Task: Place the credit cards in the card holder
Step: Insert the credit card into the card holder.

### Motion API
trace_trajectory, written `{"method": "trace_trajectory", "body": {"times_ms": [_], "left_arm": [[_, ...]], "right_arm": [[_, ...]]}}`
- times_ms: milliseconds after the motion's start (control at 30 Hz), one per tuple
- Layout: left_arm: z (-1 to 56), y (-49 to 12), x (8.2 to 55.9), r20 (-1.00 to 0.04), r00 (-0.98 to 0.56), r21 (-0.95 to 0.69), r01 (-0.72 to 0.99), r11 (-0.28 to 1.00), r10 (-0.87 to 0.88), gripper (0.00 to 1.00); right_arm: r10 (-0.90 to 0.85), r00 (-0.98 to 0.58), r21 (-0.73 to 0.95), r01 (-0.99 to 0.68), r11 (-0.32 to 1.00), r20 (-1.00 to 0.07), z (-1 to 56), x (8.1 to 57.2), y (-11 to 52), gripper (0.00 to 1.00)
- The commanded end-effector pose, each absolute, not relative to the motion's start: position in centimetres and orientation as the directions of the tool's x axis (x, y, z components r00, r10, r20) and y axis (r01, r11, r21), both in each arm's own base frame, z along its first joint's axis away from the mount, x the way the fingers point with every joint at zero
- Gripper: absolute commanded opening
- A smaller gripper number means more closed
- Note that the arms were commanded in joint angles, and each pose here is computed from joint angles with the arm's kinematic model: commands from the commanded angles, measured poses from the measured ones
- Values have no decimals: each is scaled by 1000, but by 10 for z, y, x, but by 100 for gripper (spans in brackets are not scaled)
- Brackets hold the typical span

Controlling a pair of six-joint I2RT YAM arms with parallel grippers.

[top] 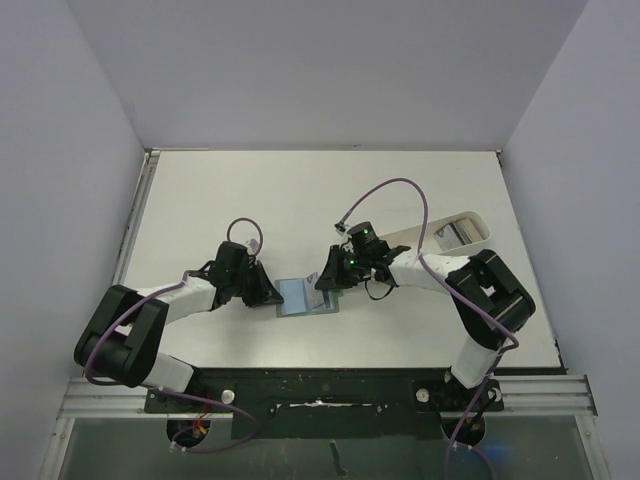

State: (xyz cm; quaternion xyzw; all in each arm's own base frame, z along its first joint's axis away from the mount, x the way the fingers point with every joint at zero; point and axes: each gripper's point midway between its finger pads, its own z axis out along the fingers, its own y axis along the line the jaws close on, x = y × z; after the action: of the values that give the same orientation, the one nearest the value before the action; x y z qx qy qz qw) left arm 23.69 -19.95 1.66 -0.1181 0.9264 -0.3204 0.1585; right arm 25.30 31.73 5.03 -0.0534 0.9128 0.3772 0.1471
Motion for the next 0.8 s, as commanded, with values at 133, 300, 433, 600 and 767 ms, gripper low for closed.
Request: {"method": "trace_trajectory", "body": {"times_ms": [133, 300, 433, 600, 767], "left_arm": [[7, -192, 234, -237, -919, -596, -118, 794, -314, 0], [7, -191, 234, -240, -919, -592, -117, 797, -313, 0], [6, -190, 233, -240, -919, -588, -120, 800, -314, 0], [7, -190, 232, -244, -917, -587, -118, 801, -314, 0], [7, -189, 232, -244, -917, -585, -119, 802, -314, 0]], "right_arm": [[35, -954, 744, -209, 635, -298, 58, 256, 328, 2], [45, -957, 759, -197, 620, -285, 57, 256, 327, 2], [43, -961, 771, -191, 607, -272, 55, 255, 329, 2], [39, -964, 785, -191, 589, -263, 58, 253, 332, 2], [37, -967, 798, -187, 573, -253, 58, 252, 335, 2]]}}
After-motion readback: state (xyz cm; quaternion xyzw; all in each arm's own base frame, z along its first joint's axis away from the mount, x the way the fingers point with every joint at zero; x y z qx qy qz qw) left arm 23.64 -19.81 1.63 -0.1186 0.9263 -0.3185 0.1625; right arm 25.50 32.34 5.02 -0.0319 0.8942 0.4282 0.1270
